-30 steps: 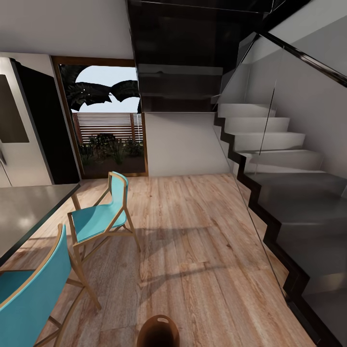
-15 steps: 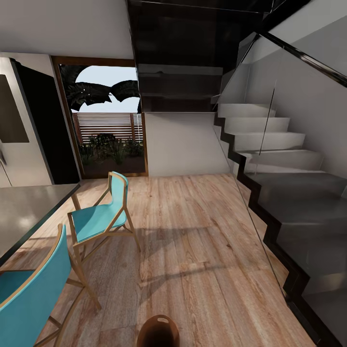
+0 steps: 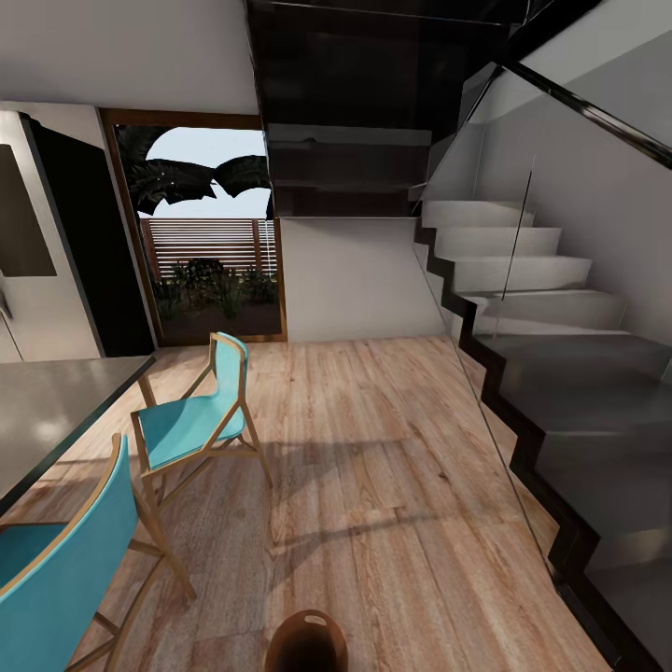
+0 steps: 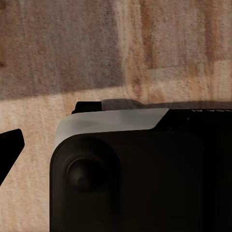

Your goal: Put the three can of soda from the living room inside the tash can in the kitchen.

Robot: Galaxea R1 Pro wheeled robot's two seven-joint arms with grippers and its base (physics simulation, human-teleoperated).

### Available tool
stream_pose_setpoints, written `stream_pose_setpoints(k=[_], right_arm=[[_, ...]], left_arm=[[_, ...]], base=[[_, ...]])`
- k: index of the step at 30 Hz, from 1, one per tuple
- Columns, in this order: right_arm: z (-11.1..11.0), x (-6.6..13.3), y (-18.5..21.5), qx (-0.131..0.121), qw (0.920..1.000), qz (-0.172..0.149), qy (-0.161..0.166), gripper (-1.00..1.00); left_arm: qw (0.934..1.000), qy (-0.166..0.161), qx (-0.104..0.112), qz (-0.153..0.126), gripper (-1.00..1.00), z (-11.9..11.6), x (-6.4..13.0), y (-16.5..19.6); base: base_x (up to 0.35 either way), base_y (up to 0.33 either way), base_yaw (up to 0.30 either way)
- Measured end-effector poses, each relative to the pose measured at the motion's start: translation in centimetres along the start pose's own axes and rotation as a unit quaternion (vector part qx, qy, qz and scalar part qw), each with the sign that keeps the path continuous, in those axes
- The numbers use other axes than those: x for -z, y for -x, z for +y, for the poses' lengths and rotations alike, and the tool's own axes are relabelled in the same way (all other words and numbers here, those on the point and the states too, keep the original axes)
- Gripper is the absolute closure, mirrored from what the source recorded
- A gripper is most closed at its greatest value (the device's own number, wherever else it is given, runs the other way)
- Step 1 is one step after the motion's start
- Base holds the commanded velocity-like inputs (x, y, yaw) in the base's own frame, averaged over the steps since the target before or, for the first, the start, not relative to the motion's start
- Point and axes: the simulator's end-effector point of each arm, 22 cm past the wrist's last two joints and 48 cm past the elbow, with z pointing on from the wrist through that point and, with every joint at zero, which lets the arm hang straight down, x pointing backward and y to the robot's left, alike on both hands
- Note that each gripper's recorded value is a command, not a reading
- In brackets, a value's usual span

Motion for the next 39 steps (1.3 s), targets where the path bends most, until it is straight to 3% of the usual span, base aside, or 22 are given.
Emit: stream_pose_setpoints(k=[39], right_arm=[[0.0,0.0,0.0,0.0,1.0,0.0,0.0,-1.0]], left_arm=[[1.0,0.0,0.0,0.0,-1.0,0.0,0.0,0.0]], base=[[0.0,0.0,0.0]])
